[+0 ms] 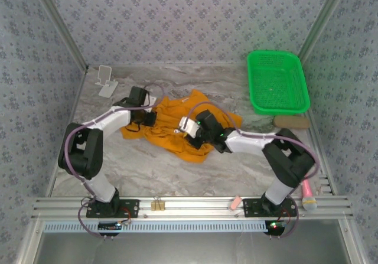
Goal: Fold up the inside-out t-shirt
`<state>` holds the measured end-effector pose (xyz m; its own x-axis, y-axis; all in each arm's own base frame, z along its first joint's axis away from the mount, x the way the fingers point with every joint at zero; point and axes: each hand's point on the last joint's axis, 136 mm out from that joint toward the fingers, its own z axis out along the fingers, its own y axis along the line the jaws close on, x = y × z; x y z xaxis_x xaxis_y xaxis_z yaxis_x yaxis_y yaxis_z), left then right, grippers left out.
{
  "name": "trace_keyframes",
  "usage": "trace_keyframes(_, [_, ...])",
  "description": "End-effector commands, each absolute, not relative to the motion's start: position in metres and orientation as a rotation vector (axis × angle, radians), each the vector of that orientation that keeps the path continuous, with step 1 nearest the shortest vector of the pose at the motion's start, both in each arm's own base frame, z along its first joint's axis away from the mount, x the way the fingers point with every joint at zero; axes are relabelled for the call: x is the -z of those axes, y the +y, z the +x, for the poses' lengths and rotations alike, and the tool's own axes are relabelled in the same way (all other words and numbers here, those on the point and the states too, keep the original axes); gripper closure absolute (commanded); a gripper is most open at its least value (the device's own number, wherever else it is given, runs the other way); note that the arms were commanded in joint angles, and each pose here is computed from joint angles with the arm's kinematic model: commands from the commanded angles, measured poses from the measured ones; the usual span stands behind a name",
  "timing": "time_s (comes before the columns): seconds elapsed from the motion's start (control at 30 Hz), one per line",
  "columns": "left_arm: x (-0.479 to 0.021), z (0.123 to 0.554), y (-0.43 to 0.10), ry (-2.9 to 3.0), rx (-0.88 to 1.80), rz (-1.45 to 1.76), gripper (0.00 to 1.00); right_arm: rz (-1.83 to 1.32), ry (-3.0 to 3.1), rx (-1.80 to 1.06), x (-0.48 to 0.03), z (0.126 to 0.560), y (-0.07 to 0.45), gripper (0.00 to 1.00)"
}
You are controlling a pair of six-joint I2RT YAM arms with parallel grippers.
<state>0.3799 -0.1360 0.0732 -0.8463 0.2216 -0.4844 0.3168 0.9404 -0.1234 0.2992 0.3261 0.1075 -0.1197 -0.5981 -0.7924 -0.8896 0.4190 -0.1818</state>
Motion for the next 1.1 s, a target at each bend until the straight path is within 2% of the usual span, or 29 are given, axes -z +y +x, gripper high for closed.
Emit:
trace_keyframes(0.0, [-0.145, 0.408, -0.144, 2.440, 0.431, 0.325, 1.00, -1.171, 1.521, -0.473, -0.216, 0.302, 0.323, 1.00])
trace_keyframes(0.13, [-0.194, 0.427, -0.125, 2.312, 0.738, 0.097, 1.00, -1.266, 1.340, -0.276, -0.270, 0.281, 0.296, 1.00])
trace_keyframes(0.23, [-0.179, 0.432, -0.097, 2.342, 0.730, -0.044, 1.00, -1.257, 1.330, -0.145, -0.277, 0.274, 0.273, 1.00])
trace_keyframes(0.33, [-0.136, 0.429, -0.086, 2.411, 0.653, -0.079, 1.00, -1.283, 1.427, -0.073, -0.234, 0.265, 0.258, 1.00])
trace_keyframes(0.4, [-0.092, 0.422, -0.079, 2.502, 0.664, -0.146, 1.00, -1.370, 1.519, -0.037, -0.183, 0.253, 0.251, 1.00])
trace_keyframes(0.43, [-0.075, 0.418, -0.079, 2.548, 0.671, -0.164, 0.97, -1.418, 1.565, -0.024, -0.161, 0.247, 0.247, 1.00])
trace_keyframes(0.47, [-0.062, 0.412, -0.083, 2.584, 0.700, -0.167, 0.87, -1.480, 1.619, -0.014, -0.139, 0.240, 0.242, 0.96])
trace_keyframes(0.5, [-0.055, 0.406, -0.090, 2.595, 0.739, -0.156, 0.73, -1.554, 1.662, -0.005, -0.121, 0.232, 0.239, 0.84])
trace_keyframes(0.53, [-0.054, 0.401, -0.095, 2.586, 0.749, -0.141, 0.69, -1.598, 1.678, 0.019, -0.113, 0.227, 0.239, 0.73])
trace_keyframes(0.6, [-0.066, 0.390, -0.106, 2.554, 0.743, -0.059, 0.64, -1.683, 1.662, -0.024, -0.111, 0.213, 0.250, 0.64])
trace_keyframes(0.7, [-0.099, 0.371, -0.114, 2.550, 0.680, 0.064, 0.60, -1.697, 1.583, -0.195, -0.139, 0.202, 0.270, 0.56])
trace_keyframes(0.77, [-0.127, 0.360, -0.115, 2.541, 0.631, 0.108, 0.59, -1.544, 1.578, -0.310, -0.172, 0.216, 0.278, 0.51])
trace_keyframes(0.87, [-0.159, 0.350, -0.118, 2.530, 0.586, 0.119, 0.53, -1.378, 1.606, -0.539, -0.205, 0.236, 0.286, 0.49])
trace_keyframes(0.97, [-0.172, 0.343, -0.133, 2.519, 0.565, 0.202, 0.53, -1.239, 1.706, -0.570, -0.203, 0.267, 0.288, 0.45])
trace_keyframes(1.07, [-0.162, 0.335, -0.177, 2.500, 0.581, 0.445, 0.50, -1.239, 1.795, -0.572, -0.178, 0.283, 0.297, 0.40])
